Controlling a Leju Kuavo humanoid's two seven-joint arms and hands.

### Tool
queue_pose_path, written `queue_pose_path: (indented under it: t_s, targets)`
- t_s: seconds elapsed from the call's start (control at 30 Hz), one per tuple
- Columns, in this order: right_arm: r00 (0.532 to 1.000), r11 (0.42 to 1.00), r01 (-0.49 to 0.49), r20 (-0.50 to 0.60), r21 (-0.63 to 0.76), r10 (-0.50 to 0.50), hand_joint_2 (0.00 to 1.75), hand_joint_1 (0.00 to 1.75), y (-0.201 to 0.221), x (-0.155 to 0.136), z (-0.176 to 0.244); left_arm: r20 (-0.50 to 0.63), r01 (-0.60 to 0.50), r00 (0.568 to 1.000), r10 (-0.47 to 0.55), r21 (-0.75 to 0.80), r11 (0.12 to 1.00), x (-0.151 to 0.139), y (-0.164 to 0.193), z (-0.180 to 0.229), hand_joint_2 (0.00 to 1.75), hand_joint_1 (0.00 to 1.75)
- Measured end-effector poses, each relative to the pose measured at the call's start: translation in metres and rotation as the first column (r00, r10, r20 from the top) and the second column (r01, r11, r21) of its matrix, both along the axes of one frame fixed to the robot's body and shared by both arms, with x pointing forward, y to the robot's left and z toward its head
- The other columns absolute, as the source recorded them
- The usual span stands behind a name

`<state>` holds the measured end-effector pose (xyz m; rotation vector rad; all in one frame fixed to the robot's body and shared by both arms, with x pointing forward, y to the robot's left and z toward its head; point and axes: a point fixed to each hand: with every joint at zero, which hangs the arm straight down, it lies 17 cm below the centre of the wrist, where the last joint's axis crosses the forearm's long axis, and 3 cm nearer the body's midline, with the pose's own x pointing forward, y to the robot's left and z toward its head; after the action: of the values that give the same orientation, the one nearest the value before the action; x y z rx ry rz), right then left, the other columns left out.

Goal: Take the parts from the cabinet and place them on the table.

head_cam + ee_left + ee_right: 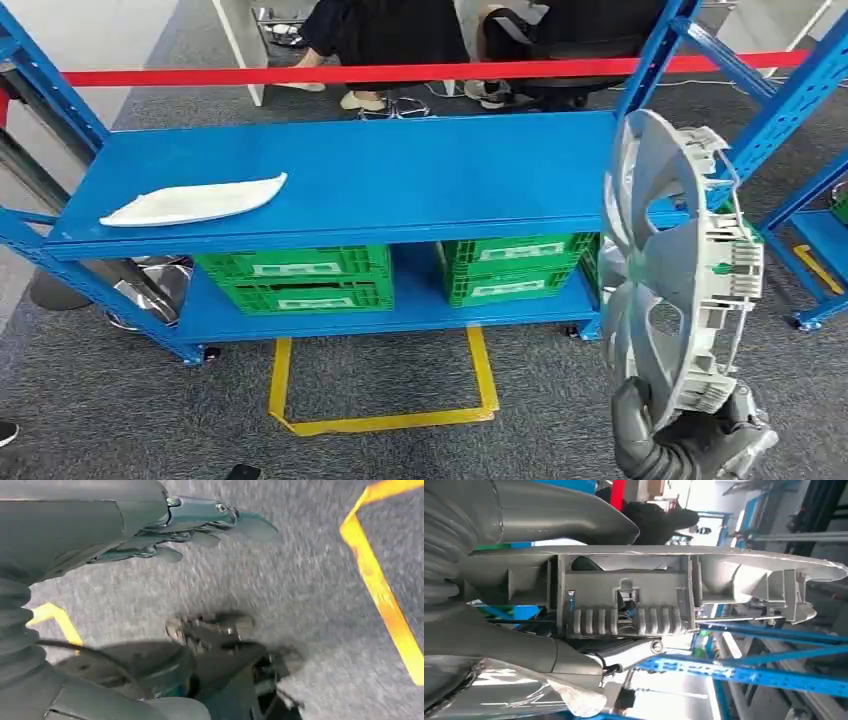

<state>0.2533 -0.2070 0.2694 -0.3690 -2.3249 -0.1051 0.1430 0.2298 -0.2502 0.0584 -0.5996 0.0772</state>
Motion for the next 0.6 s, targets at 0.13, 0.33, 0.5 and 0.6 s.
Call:
queue_pose_path:
  t_s: [0.13, 0.33, 0.5, 0.6]
  targets:
    - [1.0, 1.0, -0.015, -0.025, -0.002, 0.015, 1.75, 1.75, -0.006, 0.001, -0.007, -0.009, 0.011, 1.0, -0.011, 0.014, 1.0, -0.004, -0.002, -0.001, 1.75, 0.0]
    - [0.999, 1.0, 0.005, -0.049, -0.014, -0.005, 1.75, 1.75, -0.017, -0.001, -0.013, -0.005, 0.016, 1.0, -0.015, 0.018, 1.0, -0.001, -0.003, 0.0, 1.75, 0.0]
    - [0.999, 1.0, 0.001, -0.049, -0.01, -0.001, 1.75, 1.75, -0.024, -0.005, -0.01, -0.017, 0.032, 0.999, -0.031, 0.034, 0.999, 0.0, -0.005, -0.001, 1.75, 0.0]
    - [0.998, 1.0, 0.001, -0.062, 0.004, -0.001, 1.75, 1.75, -0.031, -0.004, -0.012, -0.024, 0.045, 0.999, -0.044, 0.044, 0.998, -0.006, -0.005, -0.002, 1.75, 0.0]
